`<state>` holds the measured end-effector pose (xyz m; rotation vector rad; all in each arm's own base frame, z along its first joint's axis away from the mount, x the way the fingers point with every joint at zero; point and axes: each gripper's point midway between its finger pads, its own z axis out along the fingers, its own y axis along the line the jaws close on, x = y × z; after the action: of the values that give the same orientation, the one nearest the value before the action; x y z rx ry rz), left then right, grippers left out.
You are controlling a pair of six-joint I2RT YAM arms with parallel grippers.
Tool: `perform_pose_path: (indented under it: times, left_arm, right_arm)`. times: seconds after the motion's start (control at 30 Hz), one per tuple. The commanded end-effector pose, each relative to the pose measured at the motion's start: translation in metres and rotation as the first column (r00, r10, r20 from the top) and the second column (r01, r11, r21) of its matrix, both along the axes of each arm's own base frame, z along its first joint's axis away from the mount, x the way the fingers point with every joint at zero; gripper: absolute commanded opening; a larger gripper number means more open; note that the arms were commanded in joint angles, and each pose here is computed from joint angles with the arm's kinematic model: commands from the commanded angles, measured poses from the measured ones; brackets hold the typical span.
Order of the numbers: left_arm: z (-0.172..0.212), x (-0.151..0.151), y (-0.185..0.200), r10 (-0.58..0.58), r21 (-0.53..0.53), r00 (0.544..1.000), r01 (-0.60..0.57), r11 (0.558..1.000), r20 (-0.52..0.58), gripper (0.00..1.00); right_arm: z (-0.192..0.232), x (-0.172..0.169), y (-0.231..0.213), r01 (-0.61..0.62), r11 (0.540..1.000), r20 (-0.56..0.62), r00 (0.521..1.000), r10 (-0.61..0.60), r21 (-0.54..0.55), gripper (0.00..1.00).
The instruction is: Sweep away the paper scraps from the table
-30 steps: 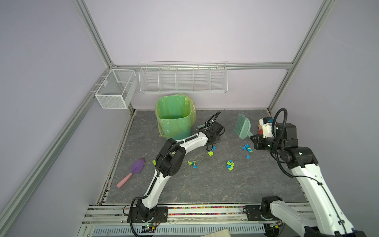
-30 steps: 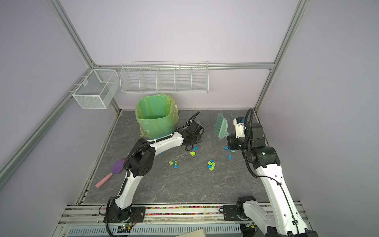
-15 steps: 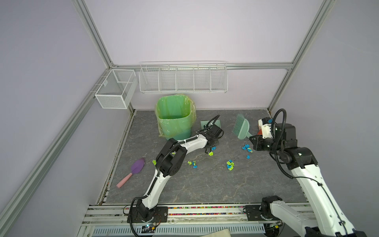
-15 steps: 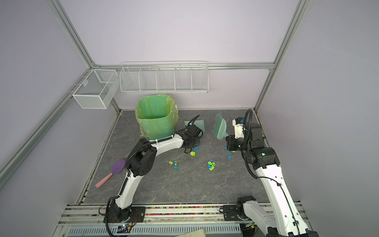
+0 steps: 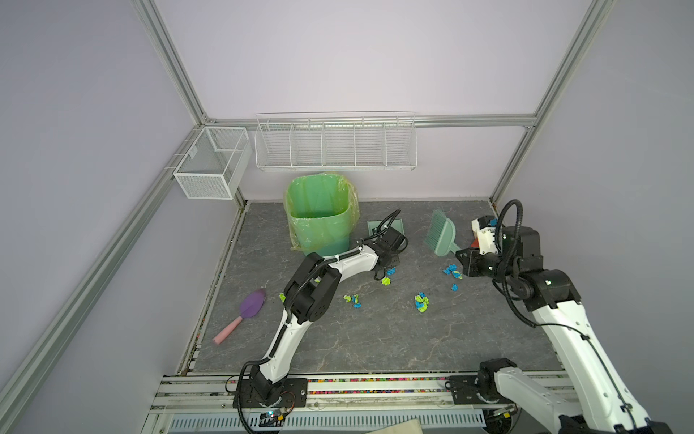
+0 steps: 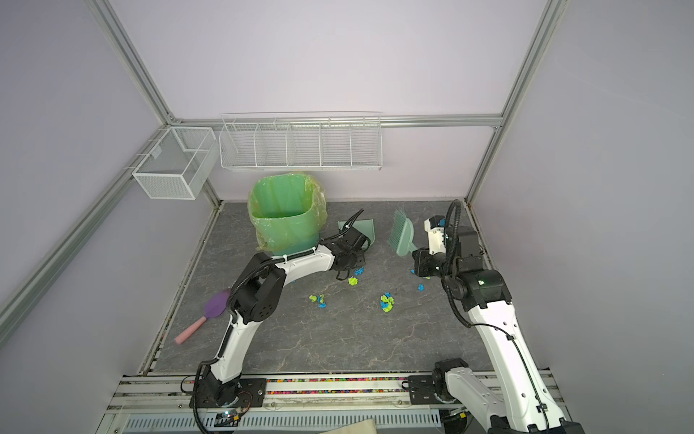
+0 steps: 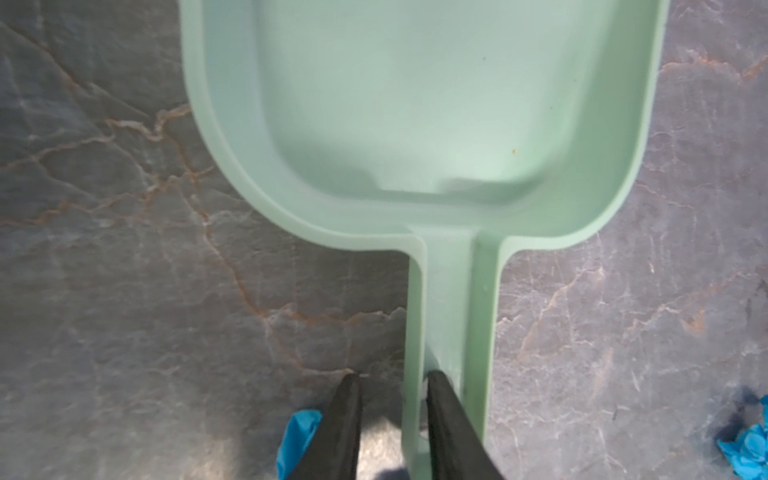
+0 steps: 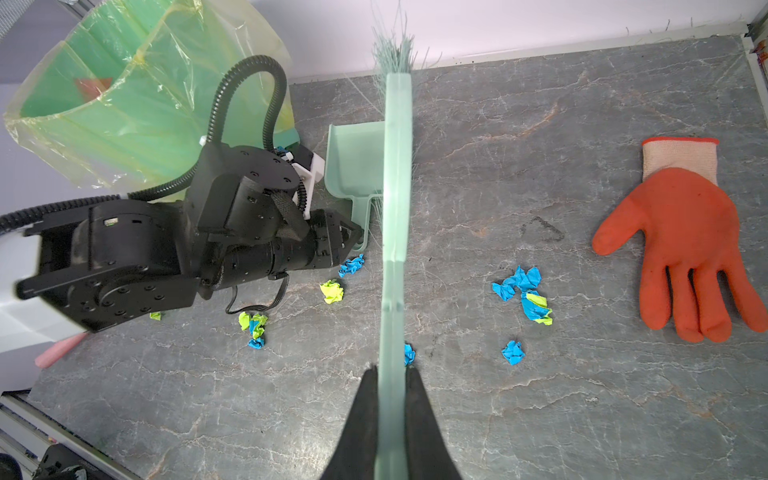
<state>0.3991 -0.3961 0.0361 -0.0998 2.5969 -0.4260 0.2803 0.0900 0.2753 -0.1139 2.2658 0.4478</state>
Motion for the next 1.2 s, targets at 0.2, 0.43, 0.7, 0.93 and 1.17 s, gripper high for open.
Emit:
perform_pose_path:
  times: [0.2,0.43,0.7,0.93,1.17]
  left_arm:
    - [0.038,0.008,0.001,-0.043,-0.005,0.995,0.044,0.999,0.092,0.28]
    - [0.033,0.006,-0.007,-0.082,-0.013,0.994,0.083,0.996,0.07,0.28]
    - [0.018,0.007,-0.006,-0.075,0.013,0.997,0.075,0.997,0.029,0.25]
    - [0.008,0.006,-0.002,-0.061,0.032,0.998,0.061,0.998,0.015,0.22]
    - [0.005,0.008,0.001,-0.048,0.043,0.999,0.047,0.998,0.02,0.2]
  right_arm:
    - [0.002,0.001,0.008,-0.023,0.999,0.008,1.0,0.022,0.027,0.07]
    - [0.002,0.001,0.008,-0.019,0.999,0.007,1.0,0.018,0.031,0.07]
    - [0.005,-0.001,0.008,-0.02,0.999,0.016,1.0,0.019,0.03,0.07]
    - [0.004,-0.002,0.007,-0.018,1.0,0.015,1.0,0.018,0.025,0.07]
    - [0.004,-0.001,0.003,-0.003,1.0,0.025,1.0,0.002,0.011,0.07]
